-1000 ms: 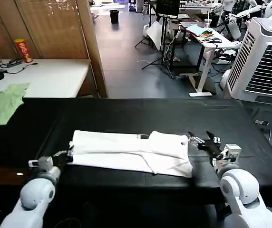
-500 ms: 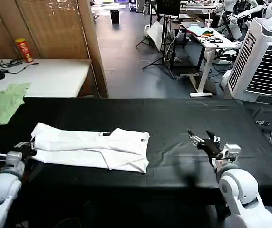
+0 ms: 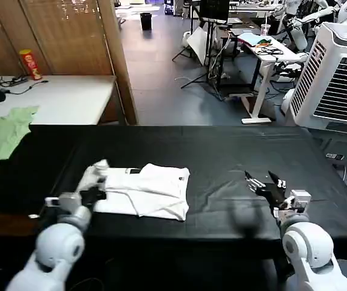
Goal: Fold and organize the clothes.
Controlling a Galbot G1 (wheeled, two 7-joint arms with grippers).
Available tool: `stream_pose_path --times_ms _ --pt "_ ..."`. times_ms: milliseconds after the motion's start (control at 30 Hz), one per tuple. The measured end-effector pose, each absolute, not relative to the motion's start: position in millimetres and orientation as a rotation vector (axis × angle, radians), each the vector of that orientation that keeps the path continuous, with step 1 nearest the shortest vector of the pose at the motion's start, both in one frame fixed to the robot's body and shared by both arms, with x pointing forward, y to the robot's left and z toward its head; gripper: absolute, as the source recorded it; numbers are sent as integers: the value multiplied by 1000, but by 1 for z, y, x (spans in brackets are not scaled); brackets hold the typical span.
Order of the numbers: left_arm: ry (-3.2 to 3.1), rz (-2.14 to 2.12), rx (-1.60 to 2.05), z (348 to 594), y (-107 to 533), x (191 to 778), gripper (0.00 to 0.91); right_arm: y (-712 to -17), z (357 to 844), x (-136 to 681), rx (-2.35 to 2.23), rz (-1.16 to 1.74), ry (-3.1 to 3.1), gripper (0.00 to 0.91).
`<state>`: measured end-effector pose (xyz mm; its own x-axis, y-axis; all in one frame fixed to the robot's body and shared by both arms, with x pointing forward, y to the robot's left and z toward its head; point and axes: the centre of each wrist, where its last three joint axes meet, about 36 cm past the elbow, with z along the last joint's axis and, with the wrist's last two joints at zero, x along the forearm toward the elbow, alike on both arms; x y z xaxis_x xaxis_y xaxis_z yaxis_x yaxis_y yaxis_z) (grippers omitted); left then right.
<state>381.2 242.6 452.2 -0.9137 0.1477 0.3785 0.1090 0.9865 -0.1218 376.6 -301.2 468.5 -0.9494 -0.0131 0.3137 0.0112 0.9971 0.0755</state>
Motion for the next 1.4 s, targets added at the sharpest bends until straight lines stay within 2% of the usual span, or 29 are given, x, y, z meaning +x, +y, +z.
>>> stream_pose_path --times_ms 367,767,800,833,1100,1400 --pt "-2701 403 -400 464 169 377 0 -295 461 375 2 -107 -2807 878" --pt "-2676 468 -435 454 137 377 0 -291 458 375 11 -102 -2800 878" --pt "-2687 462 -431 452 135 379 380 -291 458 375 11 -101 -2799 878" --pt "-2692 459 -430 451 133 379 878 -290 458 374 14 -100 -2798 878" --pt "-2692 461 -431 431 117 379 878 -284 457 376 60 -93 -2800 878" --pt "-2685 561 -548 444 112 375 878 -273 452 380 188 -56 -2792 878"
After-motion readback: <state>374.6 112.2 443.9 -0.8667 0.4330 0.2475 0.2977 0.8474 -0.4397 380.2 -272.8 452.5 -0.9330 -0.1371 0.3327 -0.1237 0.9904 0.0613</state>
